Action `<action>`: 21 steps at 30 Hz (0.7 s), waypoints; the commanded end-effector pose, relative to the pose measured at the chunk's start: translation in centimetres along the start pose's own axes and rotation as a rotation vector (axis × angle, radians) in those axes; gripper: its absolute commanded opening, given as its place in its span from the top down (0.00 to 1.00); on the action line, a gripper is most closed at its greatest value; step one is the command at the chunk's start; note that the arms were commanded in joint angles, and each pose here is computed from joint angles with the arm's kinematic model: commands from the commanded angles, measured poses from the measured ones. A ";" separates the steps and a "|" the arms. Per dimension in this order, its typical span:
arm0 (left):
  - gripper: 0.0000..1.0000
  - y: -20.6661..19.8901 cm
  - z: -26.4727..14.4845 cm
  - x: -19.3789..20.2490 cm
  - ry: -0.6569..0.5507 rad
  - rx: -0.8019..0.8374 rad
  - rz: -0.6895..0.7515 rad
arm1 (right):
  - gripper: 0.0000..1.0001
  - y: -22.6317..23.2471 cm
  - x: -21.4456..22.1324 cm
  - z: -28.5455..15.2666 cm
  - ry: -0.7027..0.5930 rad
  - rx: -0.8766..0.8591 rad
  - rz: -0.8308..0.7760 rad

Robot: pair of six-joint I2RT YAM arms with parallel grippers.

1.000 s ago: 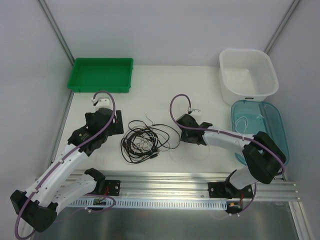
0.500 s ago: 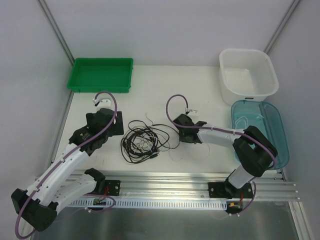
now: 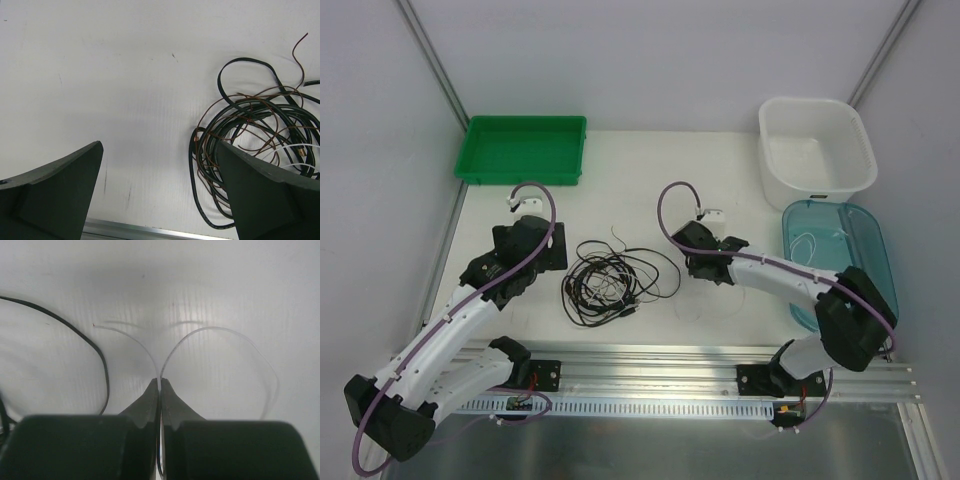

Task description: Untangle the cables

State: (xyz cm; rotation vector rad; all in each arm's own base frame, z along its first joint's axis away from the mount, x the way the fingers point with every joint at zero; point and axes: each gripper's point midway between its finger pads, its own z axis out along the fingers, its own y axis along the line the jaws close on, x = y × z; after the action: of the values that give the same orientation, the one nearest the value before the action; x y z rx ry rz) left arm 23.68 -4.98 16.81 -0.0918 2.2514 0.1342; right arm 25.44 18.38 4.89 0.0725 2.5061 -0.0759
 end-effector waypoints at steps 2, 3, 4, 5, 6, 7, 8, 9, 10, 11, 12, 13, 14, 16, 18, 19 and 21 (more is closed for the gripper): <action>0.01 0.8 0.1 0.0 -0.005 -0.033 0.016 | 0.99 -2.6 -7.1 -5.9 -0.174 0.016 -0.054; 0.01 0.8 0.1 -0.1 -0.007 -0.031 0.014 | 0.99 -2.8 -8.4 -7.0 -0.196 -0.003 -0.044; 0.01 0.8 0.1 0.0 -0.006 -0.031 0.015 | 0.99 -3.7 -9.8 -8.2 -0.228 -0.009 -0.016; 0.01 0.8 0.1 -0.1 -0.009 -0.030 0.013 | 0.99 -4.6 -10.2 -8.9 -0.233 -0.003 -0.038; 0.01 0.8 0.1 -0.1 -0.009 -0.032 0.013 | 0.99 -5.1 -11.6 -10.0 -0.264 -0.008 -0.017; 0.01 0.8 0.1 -0.1 -0.008 -0.032 0.014 | 0.99 -6.5 -12.6 -10.7 -0.285 0.007 0.006; 0.01 0.8 0.1 0.0 -0.008 -0.030 0.014 | 0.99 -7.5 -13.6 -12.0 -0.317 0.002 0.026; 0.01 0.8 0.1 0.0 -0.007 -0.029 0.015 | 0.99 -8.3 -14.9 -13.4 -0.353 0.004 0.030; 0.01 0.8 0.1 0.0 -0.007 -0.030 0.014 | 0.99 -9.9 -15.9 -14.1 -0.377 0.028 0.062; 0.01 0.8 0.1 0.0 -0.006 -0.027 0.016 | 0.99 -11.1 -16.6 -15.5 -0.412 0.036 0.084; 0.01 0.8 0.1 0.0 -0.004 -0.027 0.014 | 0.99 -12.6 -17.3 -16.1 -0.434 0.068 0.101; 0.01 0.8 0.1 0.0 -0.004 -0.027 0.016 | 0.99 -13.4 -18.2 -17.1 -0.465 0.076 0.125; 0.01 0.8 0.1 0.0 -0.005 -0.027 0.016 | 0.99 -14.6 -18.6 -18.1 -0.499 0.100 0.153; 0.01 0.8 0.1 -0.1 -0.005 -0.026 0.014 | 0.99 -17.3 -19.1 -18.7 -0.531 0.175 0.217; 0.01 0.9 0.1 -0.1 -0.004 -0.029 0.014 | 0.99 -20.5 -19.1 -18.9 -0.542 0.246 0.305; 0.01 0.9 0.1 0.0 -0.006 -0.030 0.014 | 0.99 -21.4 -18.9 -18.7 -0.539 0.260 0.344; 0.01 1.0 0.1 -0.1 -0.009 -0.030 0.012 | 0.99 -23.7 -18.0 -17.7 -0.527 0.282 0.444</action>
State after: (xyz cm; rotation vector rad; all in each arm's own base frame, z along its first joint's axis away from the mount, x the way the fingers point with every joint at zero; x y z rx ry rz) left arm 23.70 -4.80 16.76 -0.0946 2.2530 0.1405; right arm 28.68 -1.41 31.96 0.5145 1.8933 -0.1859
